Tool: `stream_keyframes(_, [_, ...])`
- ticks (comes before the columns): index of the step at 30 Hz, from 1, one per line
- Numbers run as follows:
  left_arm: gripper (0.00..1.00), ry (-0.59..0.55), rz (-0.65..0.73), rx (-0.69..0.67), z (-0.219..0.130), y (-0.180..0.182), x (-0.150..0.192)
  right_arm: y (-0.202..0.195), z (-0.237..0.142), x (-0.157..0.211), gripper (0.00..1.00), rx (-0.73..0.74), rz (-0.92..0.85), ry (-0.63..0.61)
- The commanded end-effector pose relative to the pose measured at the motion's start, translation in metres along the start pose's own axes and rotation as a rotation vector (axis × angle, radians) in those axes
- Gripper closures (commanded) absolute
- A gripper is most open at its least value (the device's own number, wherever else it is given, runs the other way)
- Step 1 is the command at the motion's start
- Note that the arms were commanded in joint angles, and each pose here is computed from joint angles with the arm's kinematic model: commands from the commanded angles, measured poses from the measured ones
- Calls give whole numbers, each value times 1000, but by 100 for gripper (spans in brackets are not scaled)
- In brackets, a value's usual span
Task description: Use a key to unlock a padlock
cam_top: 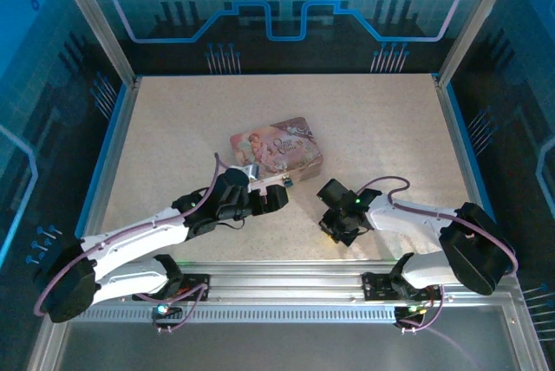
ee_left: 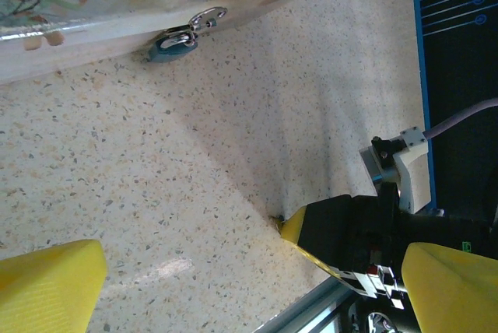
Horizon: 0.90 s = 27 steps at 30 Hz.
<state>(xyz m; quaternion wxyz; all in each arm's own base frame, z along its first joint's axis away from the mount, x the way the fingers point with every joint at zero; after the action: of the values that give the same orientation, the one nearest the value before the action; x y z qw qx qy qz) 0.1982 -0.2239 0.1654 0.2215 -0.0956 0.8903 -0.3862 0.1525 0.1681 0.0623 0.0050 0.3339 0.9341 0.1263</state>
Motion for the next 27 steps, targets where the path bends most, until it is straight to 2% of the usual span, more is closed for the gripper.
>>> stream_keyframes(1, [1, -11, 20, -14, -5, 1, 1, -9, 4, -1, 90, 38, -29, -30])
stream_keyframes(6, [1, -21, 17, -8, -9, 1, 0, -3, -3, -6, 98, -3, -112, -81])
stream_keyframes(12, [1, -41, -19, 26, -16, -4, -3, 11, -16, -10, 100, -129, -245, -136])
stream_keyframes(20, [1, -71, -224, 102, -20, -5, -7, 41, -42, -7, 100, -421, -380, -186])
stream_keyframes(27, [1, -111, -400, 200, -21, -7, -11, 67, -77, -7, 100, -640, -406, -237])
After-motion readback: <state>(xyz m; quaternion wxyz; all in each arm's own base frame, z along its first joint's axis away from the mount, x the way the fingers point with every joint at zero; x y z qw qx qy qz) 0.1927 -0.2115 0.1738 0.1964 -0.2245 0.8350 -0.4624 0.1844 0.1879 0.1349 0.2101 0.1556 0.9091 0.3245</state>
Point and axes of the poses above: each hand's point on the last joint's axis, 136 mm out from that joint toward the fingers, its own z axis out along the fingers, its own y axis along the line the jaws close on, x = y × z, the point moved 5 cm from there along -z, back along the fingers, and after that the axes turned 4 degrees about -z, right-handed, at the moved point
